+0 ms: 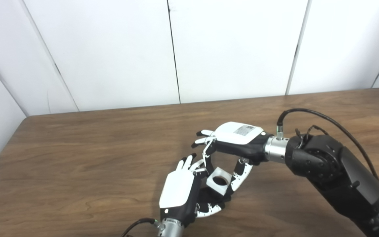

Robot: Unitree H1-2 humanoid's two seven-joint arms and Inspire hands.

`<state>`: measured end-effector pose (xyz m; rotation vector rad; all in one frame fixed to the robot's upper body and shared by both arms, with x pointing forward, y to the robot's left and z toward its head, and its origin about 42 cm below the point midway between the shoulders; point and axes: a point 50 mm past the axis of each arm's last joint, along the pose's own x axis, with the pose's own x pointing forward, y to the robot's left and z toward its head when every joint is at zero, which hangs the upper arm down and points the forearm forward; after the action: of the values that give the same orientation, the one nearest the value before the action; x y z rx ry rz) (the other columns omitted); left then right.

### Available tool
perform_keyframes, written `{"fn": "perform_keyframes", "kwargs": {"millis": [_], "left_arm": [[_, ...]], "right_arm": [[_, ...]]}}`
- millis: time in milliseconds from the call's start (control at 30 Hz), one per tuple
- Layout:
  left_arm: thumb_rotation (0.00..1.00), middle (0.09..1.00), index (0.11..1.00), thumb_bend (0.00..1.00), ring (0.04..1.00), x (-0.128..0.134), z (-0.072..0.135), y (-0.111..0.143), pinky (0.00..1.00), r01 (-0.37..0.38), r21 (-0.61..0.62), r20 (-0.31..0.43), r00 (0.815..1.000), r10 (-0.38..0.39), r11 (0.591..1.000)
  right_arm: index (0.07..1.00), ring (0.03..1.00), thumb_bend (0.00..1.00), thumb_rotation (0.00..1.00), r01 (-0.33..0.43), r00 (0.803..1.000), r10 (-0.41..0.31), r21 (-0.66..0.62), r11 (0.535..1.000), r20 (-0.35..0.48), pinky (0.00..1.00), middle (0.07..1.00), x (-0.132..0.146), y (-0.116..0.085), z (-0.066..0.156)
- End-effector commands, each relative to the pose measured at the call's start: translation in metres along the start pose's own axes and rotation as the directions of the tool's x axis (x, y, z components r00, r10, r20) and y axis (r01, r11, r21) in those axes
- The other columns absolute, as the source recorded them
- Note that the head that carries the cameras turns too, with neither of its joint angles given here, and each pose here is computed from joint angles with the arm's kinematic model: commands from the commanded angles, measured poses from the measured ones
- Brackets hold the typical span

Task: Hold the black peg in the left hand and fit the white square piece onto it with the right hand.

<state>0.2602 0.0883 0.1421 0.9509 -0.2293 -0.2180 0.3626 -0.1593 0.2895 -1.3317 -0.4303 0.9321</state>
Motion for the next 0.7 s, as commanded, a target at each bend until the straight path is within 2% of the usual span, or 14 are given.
{"fn": "perform_keyframes", "kwargs": {"millis": [0,667], "left_arm": [[0.08,0.874,0.487,0.51,0.988,0.002,0.0047,-0.0005,1.0,0.01,0.011,0.015,1.0,-0.01,1.0],[0.08,0.869,0.487,0.51,0.981,0.0071,0.0031,0.0,0.99,0.009,0.017,0.004,1.0,-0.009,1.0]], "right_arm": [[0.49,1.0,0.52,0.13,0.061,0.998,-0.059,-0.049,0.997,0.029,0.9,0.917,0.0017,-0.0209,0.0054],[0.49,1.0,0.52,0.13,0.044,0.998,-0.042,-0.051,0.998,0.044,0.89,0.915,0.0041,-0.0144,0.0059]]}}
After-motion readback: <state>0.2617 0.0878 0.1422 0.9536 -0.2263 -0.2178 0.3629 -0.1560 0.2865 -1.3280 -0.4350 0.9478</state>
